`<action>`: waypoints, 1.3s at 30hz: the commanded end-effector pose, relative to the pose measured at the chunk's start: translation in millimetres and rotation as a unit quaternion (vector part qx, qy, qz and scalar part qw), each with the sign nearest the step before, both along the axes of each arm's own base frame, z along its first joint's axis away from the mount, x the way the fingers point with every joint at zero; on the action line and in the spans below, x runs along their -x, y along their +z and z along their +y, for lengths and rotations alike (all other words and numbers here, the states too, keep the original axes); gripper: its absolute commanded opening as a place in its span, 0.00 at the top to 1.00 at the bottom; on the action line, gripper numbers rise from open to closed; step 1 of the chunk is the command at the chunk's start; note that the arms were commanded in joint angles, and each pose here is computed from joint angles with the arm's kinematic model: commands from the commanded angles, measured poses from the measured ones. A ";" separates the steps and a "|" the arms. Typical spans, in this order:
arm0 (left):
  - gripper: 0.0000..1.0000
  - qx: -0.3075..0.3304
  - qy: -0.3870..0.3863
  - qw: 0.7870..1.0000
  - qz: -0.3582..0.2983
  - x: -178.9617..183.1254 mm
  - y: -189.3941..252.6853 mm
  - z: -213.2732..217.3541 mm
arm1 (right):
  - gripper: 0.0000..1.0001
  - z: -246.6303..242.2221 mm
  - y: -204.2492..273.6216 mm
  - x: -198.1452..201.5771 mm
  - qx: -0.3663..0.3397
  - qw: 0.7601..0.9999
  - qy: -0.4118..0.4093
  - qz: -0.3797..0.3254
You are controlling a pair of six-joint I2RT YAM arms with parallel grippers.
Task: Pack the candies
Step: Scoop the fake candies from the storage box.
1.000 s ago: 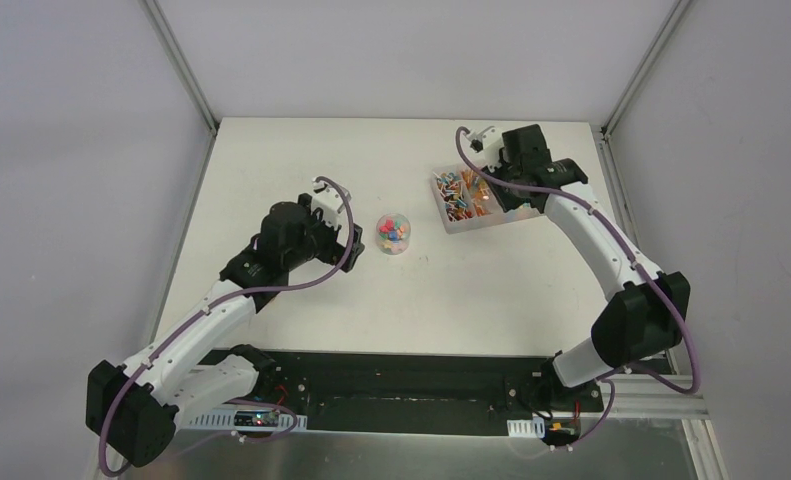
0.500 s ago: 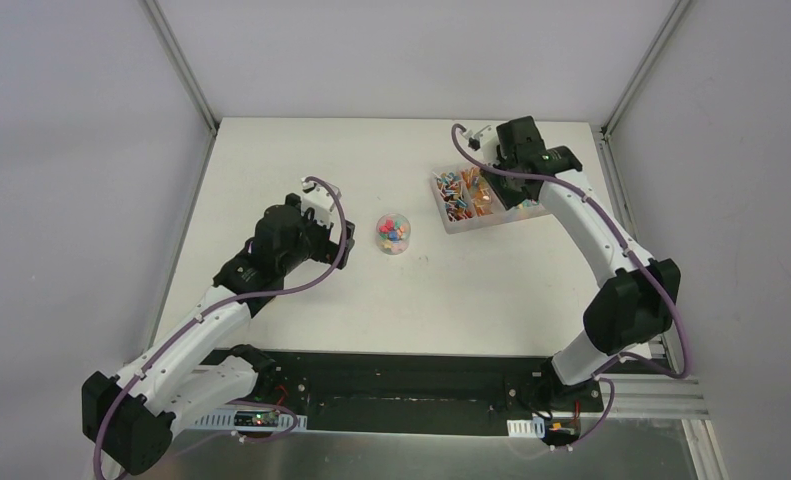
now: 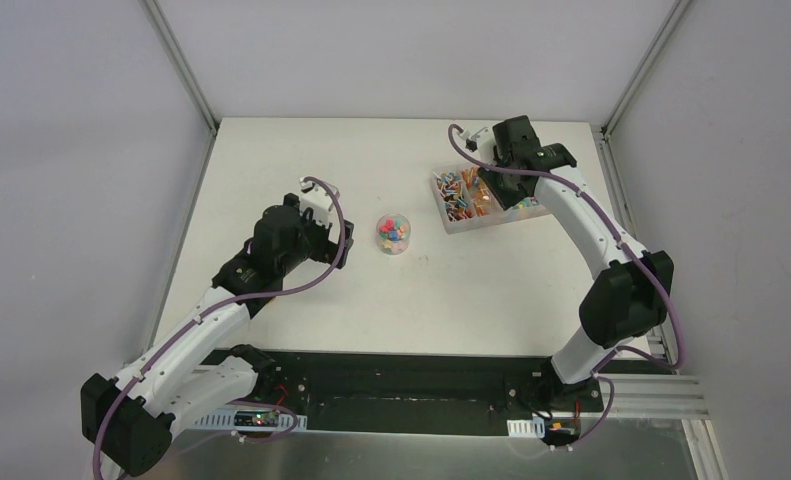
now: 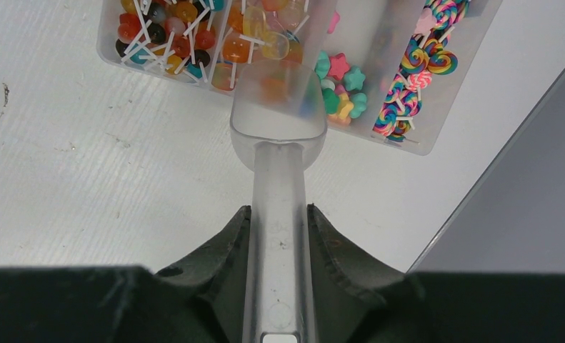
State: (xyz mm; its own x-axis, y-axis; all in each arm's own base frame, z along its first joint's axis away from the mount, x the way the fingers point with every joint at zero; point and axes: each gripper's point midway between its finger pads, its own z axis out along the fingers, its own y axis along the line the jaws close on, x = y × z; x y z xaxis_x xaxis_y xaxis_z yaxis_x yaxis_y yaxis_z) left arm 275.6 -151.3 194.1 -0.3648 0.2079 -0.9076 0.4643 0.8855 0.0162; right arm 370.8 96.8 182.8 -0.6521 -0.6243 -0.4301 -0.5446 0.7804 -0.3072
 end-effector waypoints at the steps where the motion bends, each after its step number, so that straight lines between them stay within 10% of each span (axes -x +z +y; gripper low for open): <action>1: 0.01 0.010 0.009 1.000 -0.024 -3.2 14.1 2.6 | 1.00 3.5 20.6 -3.8 -0.013 1.000 0.004 -0.023; 39: 0.01 0.006 0.007 1.000 -0.023 -3.4 12.3 2.5 | 1.00 59.3 30.7 5.7 -0.037 0.998 0.048 -0.012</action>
